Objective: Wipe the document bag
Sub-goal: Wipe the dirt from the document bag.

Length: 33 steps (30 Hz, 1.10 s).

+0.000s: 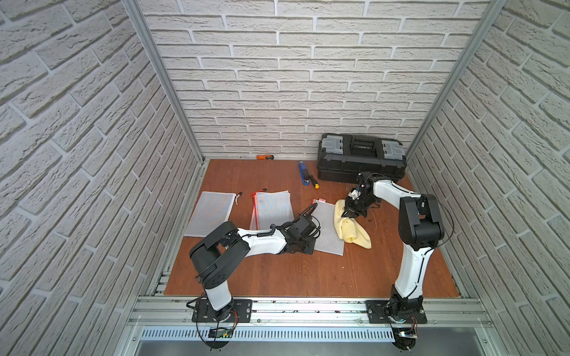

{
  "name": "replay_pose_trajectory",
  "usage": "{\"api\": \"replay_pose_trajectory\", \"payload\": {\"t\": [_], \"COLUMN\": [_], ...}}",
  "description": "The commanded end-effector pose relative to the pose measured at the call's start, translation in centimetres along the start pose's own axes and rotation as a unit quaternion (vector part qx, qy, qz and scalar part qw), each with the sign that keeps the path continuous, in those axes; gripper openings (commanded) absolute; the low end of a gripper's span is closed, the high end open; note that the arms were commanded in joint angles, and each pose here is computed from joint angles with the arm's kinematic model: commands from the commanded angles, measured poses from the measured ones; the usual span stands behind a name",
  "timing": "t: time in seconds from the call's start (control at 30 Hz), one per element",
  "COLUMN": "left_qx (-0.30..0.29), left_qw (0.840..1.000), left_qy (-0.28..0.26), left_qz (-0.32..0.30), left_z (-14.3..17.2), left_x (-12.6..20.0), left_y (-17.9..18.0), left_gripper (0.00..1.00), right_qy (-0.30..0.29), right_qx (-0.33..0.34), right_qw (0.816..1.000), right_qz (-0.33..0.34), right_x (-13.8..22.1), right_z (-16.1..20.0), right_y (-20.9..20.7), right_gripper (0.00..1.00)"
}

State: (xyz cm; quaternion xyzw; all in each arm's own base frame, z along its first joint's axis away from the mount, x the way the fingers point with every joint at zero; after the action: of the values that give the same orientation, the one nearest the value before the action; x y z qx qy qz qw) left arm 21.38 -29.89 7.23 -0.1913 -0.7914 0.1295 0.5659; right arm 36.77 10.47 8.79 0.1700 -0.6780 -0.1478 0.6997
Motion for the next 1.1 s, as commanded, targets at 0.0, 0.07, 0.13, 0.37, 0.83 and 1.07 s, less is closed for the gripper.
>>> {"api": "replay_pose_trajectory", "payload": {"t": [0.0, 0.07, 0.13, 0.37, 0.83, 1.07], "left_qx": [-0.003, -0.003, -0.003, 0.000, -0.005, -0.005], "left_qw": [0.999, 0.999, 0.999, 0.998, 0.998, 0.998], "left_qy": [0.038, 0.037, 0.036, 0.035, 0.043, 0.047], "left_qz": [-0.039, -0.039, -0.040, -0.044, -0.046, -0.046], "left_z": [1.8, 1.8, 1.8, 1.8, 1.9, 1.8], "left_x": [-1.0, -0.9, -0.8, -0.8, -1.1, -1.2], "left_y": [1.8, 1.8, 1.8, 1.9, 1.8, 1.7], "left_gripper": [0.00, 0.00, 0.00, 0.00, 0.00, 0.00], "right_qy": [0.024, 0.029, 0.025, 0.005, -0.044, -0.011], "right_qx": [0.046, 0.055, 0.046, 0.037, -0.051, 0.015], "right_qw": [0.999, 0.997, 0.995, 0.998, 0.998, 1.000], "right_qz": [-0.011, -0.047, -0.091, -0.043, -0.021, -0.004], "right_x": [-1.9, -3.6, -4.6, -2.5, 4.0, 1.6], "right_z": [1.8, 1.8, 1.0, -2.0, 1.0, 2.8], "right_y": [5.0, 7.0, 8.1, 5.6, -4.2, 1.9], "right_gripper": [0.02, 0.02, 0.02, 0.02, 0.02, 0.02]}}
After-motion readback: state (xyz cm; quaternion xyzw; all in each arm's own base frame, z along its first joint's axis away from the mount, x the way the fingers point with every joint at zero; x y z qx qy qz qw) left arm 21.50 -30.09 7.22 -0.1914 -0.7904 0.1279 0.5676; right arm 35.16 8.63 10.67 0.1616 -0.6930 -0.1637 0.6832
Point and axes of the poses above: each gripper's point midway between its finger pads, its own x axis back along the fingers, its own y axis along the line the jaws close on, z = x × y, the point moved 6 cm from there along x, back along the fingers, and after that the axes turned 15 degrees about x, right-handed, at the moved point
